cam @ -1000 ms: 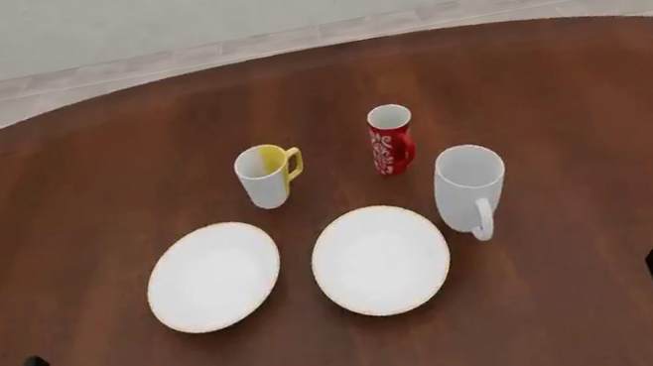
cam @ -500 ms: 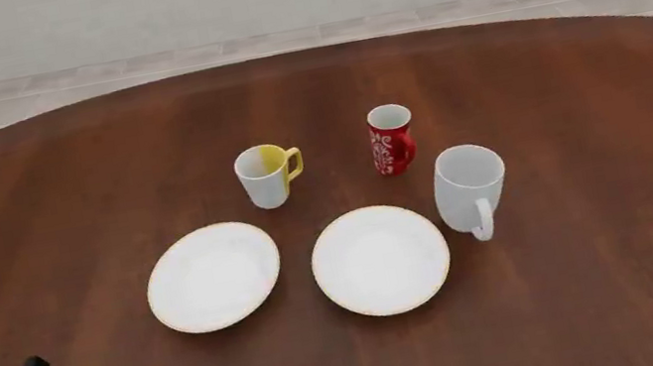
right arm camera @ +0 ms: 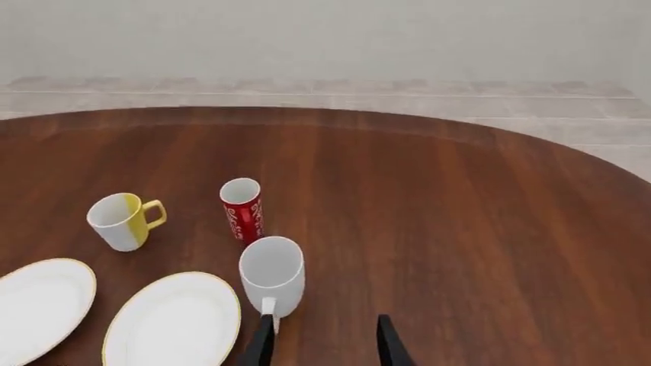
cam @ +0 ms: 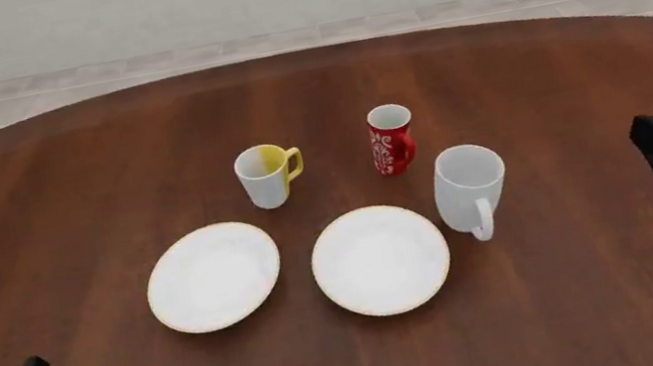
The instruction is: Put the white mug on the left plate.
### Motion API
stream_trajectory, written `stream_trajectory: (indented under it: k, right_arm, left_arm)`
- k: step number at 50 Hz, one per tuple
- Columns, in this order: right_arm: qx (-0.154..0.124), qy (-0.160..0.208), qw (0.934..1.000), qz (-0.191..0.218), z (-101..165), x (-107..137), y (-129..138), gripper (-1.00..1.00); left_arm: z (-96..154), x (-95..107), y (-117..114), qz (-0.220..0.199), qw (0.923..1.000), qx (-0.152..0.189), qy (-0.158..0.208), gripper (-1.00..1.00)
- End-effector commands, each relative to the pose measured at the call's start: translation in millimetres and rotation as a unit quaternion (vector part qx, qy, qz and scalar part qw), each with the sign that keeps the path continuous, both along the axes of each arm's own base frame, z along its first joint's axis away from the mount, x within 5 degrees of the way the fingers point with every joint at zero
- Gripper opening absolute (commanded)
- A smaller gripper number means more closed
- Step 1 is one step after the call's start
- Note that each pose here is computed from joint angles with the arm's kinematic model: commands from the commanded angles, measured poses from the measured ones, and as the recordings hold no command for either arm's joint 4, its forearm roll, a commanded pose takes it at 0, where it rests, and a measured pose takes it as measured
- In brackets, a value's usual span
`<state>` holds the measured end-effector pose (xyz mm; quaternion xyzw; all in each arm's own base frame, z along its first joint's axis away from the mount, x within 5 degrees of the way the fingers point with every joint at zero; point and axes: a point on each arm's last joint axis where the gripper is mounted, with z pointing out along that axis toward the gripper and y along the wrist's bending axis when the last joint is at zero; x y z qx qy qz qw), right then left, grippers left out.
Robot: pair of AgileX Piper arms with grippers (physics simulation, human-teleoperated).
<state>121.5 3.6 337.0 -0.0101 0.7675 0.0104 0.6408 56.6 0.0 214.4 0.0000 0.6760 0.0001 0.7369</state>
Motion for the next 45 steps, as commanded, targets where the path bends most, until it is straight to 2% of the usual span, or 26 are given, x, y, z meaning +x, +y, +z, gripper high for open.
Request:
stream_trajectory:
  k: [1, 4, 6, 7, 8, 10, 20, 23, 24, 25, 27, 28, 33, 36, 37, 43, 45]
  right_arm:
    - [0.000, 0.020, 0.9996, 0.018, 24, 20, 6, 1.00]
    - [0.000, 0.028, 0.9994, 0.022, 23, 26, 7, 1.00]
    - [0.015, 0.038, 0.9989, 0.024, 22, 31, 10, 1.00]
    - [0.007, 0.043, 0.9984, 0.037, 21, 34, 13, 1.00]
    - [0.013, 0.045, 0.9985, 0.027, 21, 35, 11, 1.00]
    - [-0.001, 0.050, 0.9981, 0.036, 21, 39, 13, 1.00]
    - [0.015, 0.088, 0.9949, 0.048, 13, 60, 22, 1.00]
    - [0.010, 0.091, 0.9937, 0.064, 12, 64, 28, 1.00]
    - [-0.012, 0.111, 0.9920, 0.060, 4, 72, 25, 1.00]
    - [0.002, 0.101, 0.9932, 0.058, 7, 71, 26, 1.00]
    - [-0.007, 0.099, 0.9937, 0.054, 6, 72, 23, 1.00]
    - [0.008, 0.103, 0.9933, 0.053, 5, 74, 25, 1.00]
    - [0.021, 0.109, 0.9929, 0.043, 2, 80, 23, 1.00]
    - [0.019, 0.112, 0.9924, 0.049, -1, 83, 26, 1.00]
    - [0.030, 0.123, 0.9902, 0.058, -7, 89, 33, 1.00]
    - [0.020, 0.124, 0.9908, 0.050, -10, 92, 28, 1.00]
    - [0.024, 0.130, 0.9901, 0.048, -13, 95, 29, 1.00]
  left_arm:
    - [0, 0, 0, 0.000, 1.0000, 0.000, 0.000, 1.00]
    - [0, 0, 0, 0.000, 1.0000, 0.000, 0.000, 1.00]
    - [0, 0, 0, 0.000, 1.0000, 0.000, 0.000, 1.00]
    - [0, 0, 0, 0.000, 1.0000, 0.000, 0.000, 1.00]
    - [0, 0, 0, 0.000, 1.0000, 0.000, 0.000, 1.00]
    - [0, 0, 0, 0.000, 1.0000, 0.000, 0.000, 1.00]
    - [0, 0, 0, 0.000, 1.0000, 0.000, 0.000, 1.00]
    - [0, 0, 0, 0.000, 1.0000, 0.000, 0.000, 1.00]
    - [0, 0, 0, 0.000, 1.0000, 0.000, 0.000, 1.00]
    - [0, 0, 0, 0.000, 1.0000, 0.000, 0.000, 1.00]
    - [0, 0, 0, 0.000, 1.0000, 0.000, 0.000, 1.00]
    - [0, 0, 0, 0.000, 1.0000, 0.000, 0.000, 1.00]
    - [0, 0, 0, 0.000, 1.0000, 0.000, 0.000, 1.00]
    - [0, 0, 0, 0.000, 1.0000, 0.000, 0.000, 1.00]
    - [0, 0, 0, 0.000, 1.0000, 0.000, 0.000, 1.00]
    - [0, 0, 0, 0.000, 1.0000, 0.000, 0.000, 1.00]
    - [0, 0, 0, 0.000, 1.0000, 0.000, 0.000, 1.00]
